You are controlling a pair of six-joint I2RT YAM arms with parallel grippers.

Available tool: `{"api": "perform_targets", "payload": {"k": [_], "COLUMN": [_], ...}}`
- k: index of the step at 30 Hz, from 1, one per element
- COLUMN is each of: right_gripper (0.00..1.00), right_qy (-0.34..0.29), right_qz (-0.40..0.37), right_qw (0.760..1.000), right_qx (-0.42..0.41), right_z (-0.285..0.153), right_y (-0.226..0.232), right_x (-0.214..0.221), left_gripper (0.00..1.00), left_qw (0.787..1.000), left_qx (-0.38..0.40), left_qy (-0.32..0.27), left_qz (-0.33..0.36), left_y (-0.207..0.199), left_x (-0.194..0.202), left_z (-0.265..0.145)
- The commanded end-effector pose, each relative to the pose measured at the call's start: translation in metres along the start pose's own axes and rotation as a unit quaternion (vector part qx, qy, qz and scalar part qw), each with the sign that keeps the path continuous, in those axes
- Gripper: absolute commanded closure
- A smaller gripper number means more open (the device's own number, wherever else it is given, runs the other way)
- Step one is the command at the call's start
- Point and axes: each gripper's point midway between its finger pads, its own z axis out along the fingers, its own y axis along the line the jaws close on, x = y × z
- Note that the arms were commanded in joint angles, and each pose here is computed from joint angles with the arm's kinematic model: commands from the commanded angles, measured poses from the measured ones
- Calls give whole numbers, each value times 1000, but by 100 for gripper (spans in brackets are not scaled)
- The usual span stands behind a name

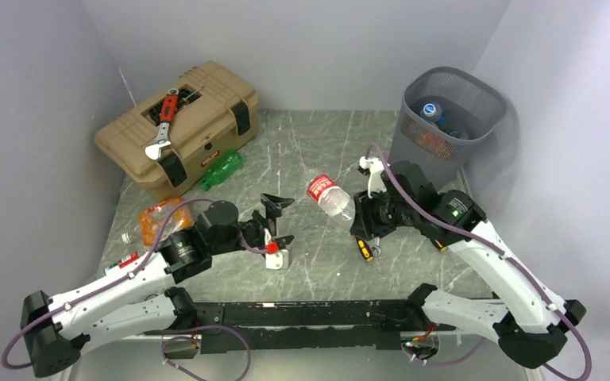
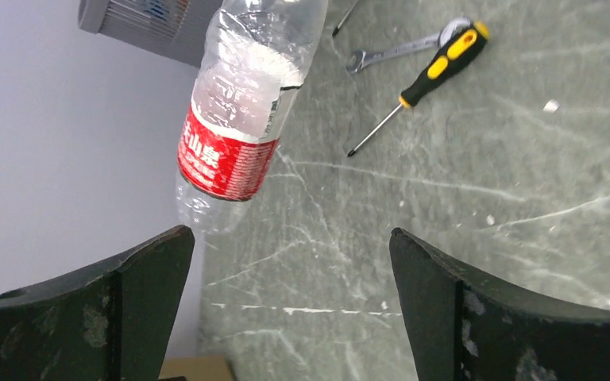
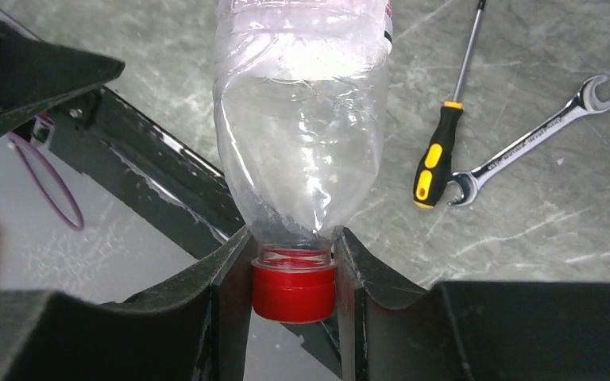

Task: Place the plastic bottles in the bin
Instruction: Pick up the plastic bottle from the corner of the board.

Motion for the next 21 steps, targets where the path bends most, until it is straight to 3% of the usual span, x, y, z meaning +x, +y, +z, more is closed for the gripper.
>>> {"api": "perform_targets", "payload": {"k": [1,4,9,21], "right_gripper": [100,100,100,100], "right_qy": [27,48,63,69], "right_qz": [-40,-69,-111,-178], "right_qw": [999,996,992,979], "right_qx": [0,-9,-14,-67], "right_z": [3,10,11,0], "right_y": [1,12,30,80], "right_x": [-3,-8,-16,-21], "left_gripper": [1,1,1,4], "left_qw": [991,989,980,981], "left_qx": [-28,-40,-64,-76], "left_qy": [64,63,110,104], "left_qz": [115,124,153,147], "left_y": [17,23,33,33], "left_x": [20,21,37,38], "left_z": [8,17,26,28]}}
